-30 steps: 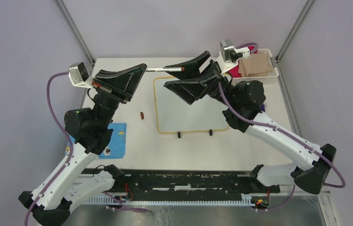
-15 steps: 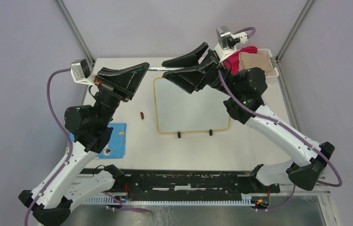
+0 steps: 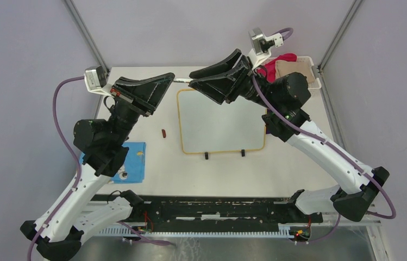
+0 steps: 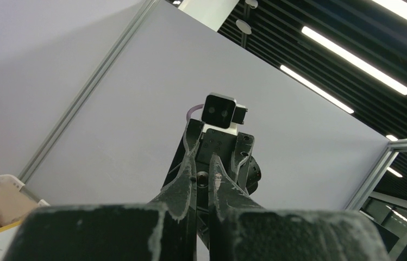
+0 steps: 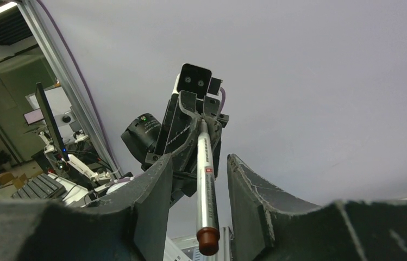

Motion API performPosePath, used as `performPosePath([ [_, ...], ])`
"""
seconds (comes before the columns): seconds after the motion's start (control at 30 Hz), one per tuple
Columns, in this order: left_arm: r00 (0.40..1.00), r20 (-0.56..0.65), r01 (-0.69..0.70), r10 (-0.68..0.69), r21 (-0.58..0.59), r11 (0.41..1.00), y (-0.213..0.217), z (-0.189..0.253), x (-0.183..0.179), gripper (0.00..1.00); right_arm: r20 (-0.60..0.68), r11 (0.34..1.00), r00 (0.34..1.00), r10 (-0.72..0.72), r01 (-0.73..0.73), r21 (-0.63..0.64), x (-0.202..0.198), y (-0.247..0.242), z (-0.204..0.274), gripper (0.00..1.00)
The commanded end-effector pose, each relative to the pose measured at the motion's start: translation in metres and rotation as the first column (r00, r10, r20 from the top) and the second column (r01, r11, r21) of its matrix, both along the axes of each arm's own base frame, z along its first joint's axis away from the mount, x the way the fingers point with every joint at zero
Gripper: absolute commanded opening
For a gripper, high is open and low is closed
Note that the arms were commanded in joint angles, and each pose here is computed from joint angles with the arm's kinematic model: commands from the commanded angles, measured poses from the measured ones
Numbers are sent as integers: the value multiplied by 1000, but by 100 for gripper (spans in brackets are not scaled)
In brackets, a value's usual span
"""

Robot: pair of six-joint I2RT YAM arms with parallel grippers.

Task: Write a sentence on the whiteboard
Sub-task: Adjust the whiteboard marker.

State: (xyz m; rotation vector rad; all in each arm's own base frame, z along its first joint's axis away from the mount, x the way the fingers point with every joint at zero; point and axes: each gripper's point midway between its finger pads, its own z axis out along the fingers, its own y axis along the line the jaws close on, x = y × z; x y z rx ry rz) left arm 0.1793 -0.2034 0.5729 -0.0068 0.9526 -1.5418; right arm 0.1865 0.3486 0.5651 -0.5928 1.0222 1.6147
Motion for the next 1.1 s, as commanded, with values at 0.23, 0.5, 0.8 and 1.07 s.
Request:
performPosePath([
  [0.23, 999, 35, -28, 27, 16, 999, 4, 11, -5, 2, 29, 998, 1000, 0, -2, 63, -11, -16, 22, 41],
  [0.5, 999, 32, -43, 43, -2, 999, 7, 14, -3, 2, 15, 999, 1000, 0, -1, 49, -8, -14, 18, 41],
  [0.8, 999, 16, -49, 49, -22, 999, 9, 12, 1, 2, -9, 997, 1000, -20, 20, 68, -1, -13, 14, 40],
  [1.07, 999, 14, -51, 52, -12, 999, 7, 11, 2, 2, -30, 995, 999, -44, 47, 91, 3, -16, 16, 35],
])
